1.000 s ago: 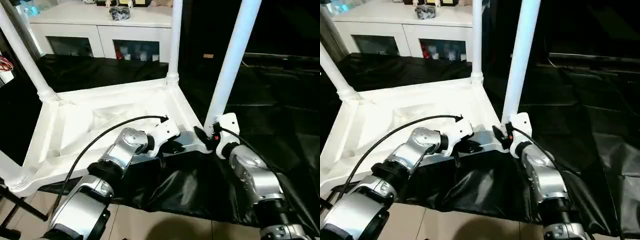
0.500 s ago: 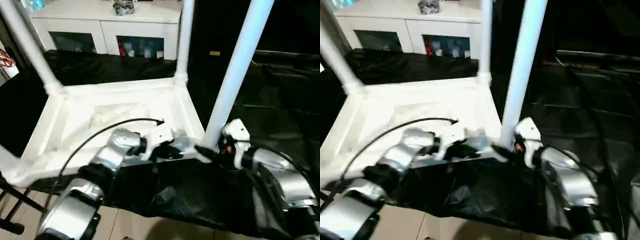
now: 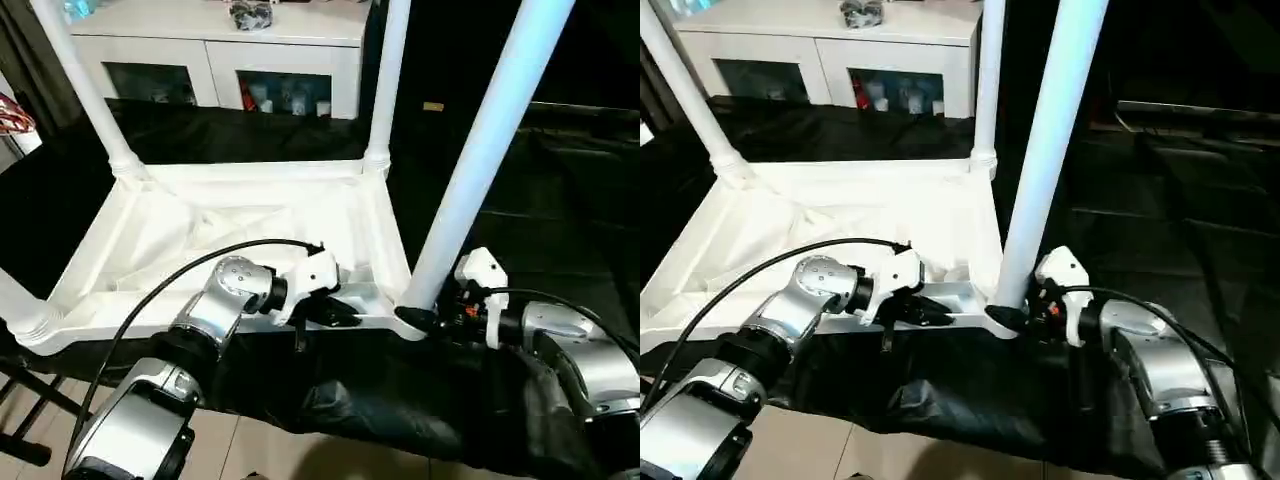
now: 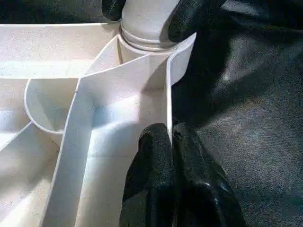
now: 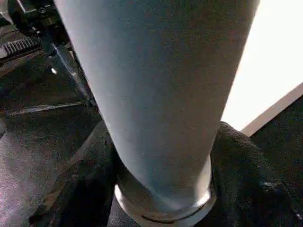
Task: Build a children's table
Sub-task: Rotate leg to tighten
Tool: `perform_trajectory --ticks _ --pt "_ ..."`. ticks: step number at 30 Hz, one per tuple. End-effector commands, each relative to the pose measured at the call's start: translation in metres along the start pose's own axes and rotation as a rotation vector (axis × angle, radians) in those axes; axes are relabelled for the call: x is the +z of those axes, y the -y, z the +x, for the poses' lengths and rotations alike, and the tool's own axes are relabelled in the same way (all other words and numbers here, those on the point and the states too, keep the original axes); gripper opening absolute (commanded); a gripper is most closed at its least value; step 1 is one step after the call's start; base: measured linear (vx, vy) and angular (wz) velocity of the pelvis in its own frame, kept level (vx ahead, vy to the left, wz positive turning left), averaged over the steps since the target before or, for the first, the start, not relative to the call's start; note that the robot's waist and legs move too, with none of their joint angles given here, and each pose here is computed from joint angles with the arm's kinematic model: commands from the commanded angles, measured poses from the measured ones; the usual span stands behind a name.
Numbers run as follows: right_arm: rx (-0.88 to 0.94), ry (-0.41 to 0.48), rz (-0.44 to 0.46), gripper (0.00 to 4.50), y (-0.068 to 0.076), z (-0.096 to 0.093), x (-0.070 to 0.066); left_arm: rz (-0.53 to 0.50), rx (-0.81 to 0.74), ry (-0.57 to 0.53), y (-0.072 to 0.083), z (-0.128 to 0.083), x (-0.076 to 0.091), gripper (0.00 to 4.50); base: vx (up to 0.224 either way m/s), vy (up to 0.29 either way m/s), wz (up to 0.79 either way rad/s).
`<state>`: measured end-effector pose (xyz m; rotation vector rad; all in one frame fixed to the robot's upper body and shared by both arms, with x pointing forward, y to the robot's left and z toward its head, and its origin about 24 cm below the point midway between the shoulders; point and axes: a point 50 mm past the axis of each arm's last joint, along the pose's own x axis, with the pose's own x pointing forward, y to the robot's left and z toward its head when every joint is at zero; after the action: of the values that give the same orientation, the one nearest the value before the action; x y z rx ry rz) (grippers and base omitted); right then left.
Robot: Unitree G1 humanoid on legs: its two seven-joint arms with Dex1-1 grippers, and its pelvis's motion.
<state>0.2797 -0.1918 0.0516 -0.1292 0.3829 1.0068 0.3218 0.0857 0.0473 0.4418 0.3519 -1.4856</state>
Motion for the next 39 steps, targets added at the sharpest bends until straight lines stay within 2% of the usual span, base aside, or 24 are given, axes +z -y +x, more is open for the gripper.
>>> perform_trajectory --ticks 1,6,11,14,15,17,18,22,24,25,27,30,31,34,35,37,39 --pt "0.097 -0.024 0.011 2.48 -0.01 0.009 -0.005 0.028 0.015 0.019 -0.003 -0.002 0.007 0.0 0.0 0.0 0.0" --pt "0.072 0.001 0.041 2.46 -0.011 0.017 -0.006 0.003 0.056 0.019 -0.005 0.002 0.008 0.0 0.0 0.0 0.0" --pt "-0.128 0.046 0.107 2.35 -0.009 0.044 -0.007 -0.017 0.189 0.017 -0.015 0.018 0.018 0.0 0.0 0.0 0.0" --pt "-0.224 0.045 0.137 2.1 -0.015 0.064 -0.008 -0.023 0.256 0.013 -0.018 0.032 0.029 0.0 0.0 0.0 0.0" --pt "-0.255 0.048 0.156 2.1 -0.018 0.073 -0.006 -0.03 0.272 0.019 -0.018 0.039 0.034 0.0 0.0 0.0 0.0" --pt "-0.271 0.049 0.165 2.02 -0.019 0.077 -0.005 -0.032 0.276 0.023 -0.018 0.042 0.036 0.0 0.0 0.0 0.0" --pt "-0.308 0.049 0.179 2.02 -0.021 0.087 -0.003 -0.033 0.286 0.028 -0.017 0.049 0.04 0.0 0.0 0.0 0.0" --pt "-0.308 0.056 0.149 2.02 -0.025 0.097 0.004 -0.005 0.28 0.018 -0.015 0.054 0.043 0.0 0.0 0.0 0.0" --pt "-0.264 0.099 0.148 2.02 -0.026 0.095 0.008 0.01 0.267 0.026 -0.015 0.052 0.042 0.0 0.0 0.0 0.0" --pt "-0.256 0.107 0.15 2.53 -0.025 0.093 0.009 0.016 0.261 0.029 -0.015 0.051 0.042 0.0 0.0 0.0 0.0" --pt "-0.252 0.118 0.18 2.67 -0.021 0.087 0.009 0.023 0.241 0.035 -0.014 0.047 0.04 0.0 0.0 0.0 0.0" --pt "-0.237 0.116 0.17 2.84 -0.018 0.076 0.009 0.024 0.229 0.042 -0.014 0.042 0.037 0.0 0.0 0.0 0.0" --pt "-0.221 0.112 0.164 3.05 -0.016 0.07 0.008 0.023 0.217 0.046 -0.013 0.04 0.035 0.0 0.0 0.0 0.0" --pt "-0.188 0.094 0.132 3.22 -0.013 0.053 0.006 0.036 0.176 0.059 -0.011 0.031 0.03 0.0 0.0 0.0 0.0" --pt "-0.184 0.092 0.13 3.22 -0.012 0.051 0.005 0.036 0.172 0.06 -0.011 0.03 0.029 0.0 0.0 0.0 0.0" --pt "-0.181 0.091 0.13 3.54 -0.012 0.051 0.005 0.035 0.171 0.06 -0.012 0.03 0.029 0.0 0.0 0.0 0.0" --pt "-0.164 0.085 0.127 3.6 -0.013 0.048 0.005 0.028 0.169 0.059 -0.012 0.028 0.028 0.0 0.0 0.0 0.0"
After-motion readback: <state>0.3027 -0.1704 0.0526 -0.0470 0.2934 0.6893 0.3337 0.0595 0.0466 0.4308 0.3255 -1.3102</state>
